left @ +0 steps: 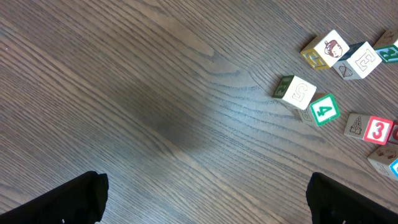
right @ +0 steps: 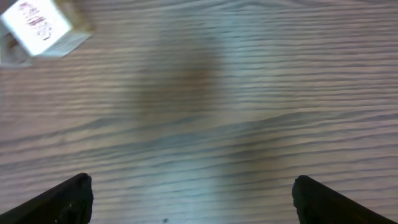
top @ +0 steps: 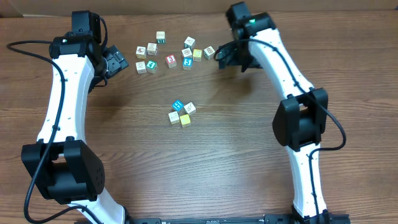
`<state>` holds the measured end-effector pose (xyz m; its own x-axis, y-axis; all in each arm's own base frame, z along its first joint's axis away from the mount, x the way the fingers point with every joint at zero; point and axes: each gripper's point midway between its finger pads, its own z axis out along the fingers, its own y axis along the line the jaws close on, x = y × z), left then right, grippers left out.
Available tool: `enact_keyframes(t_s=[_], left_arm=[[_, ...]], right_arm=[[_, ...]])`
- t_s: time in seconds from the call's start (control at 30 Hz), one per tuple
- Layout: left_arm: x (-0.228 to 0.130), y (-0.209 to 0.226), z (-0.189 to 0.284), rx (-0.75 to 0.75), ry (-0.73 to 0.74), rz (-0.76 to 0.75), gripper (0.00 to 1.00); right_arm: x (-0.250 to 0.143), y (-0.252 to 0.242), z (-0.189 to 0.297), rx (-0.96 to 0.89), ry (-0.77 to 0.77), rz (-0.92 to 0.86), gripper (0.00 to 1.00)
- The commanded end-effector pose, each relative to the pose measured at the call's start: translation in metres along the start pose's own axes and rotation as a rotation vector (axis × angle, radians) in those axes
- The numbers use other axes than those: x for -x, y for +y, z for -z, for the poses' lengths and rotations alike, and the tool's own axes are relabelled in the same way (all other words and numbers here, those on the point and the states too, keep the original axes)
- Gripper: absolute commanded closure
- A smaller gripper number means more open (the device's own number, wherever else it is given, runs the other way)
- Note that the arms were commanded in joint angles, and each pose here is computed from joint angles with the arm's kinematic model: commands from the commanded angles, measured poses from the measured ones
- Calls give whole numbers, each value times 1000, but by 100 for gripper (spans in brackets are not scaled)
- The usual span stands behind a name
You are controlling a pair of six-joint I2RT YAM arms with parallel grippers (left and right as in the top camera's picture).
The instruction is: Form a circle
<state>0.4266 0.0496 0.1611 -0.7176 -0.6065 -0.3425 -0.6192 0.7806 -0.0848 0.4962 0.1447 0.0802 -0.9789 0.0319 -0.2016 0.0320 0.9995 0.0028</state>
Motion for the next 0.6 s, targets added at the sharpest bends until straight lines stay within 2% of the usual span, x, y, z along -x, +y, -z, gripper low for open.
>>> enact_keyframes(t_s=[0.0,0.23,0.57], left_arm=[[6,-2,11,-19,-27,4,0],[6,-2,11,-19,-27,4,0],[6,-2,11,-19,-27,4,1]], right_arm=[[13,-12,22,5,-57,-28,0],[18,-31,21,-3,-57,-64,0],[18,-31,21,-3,-57,-64,0]])
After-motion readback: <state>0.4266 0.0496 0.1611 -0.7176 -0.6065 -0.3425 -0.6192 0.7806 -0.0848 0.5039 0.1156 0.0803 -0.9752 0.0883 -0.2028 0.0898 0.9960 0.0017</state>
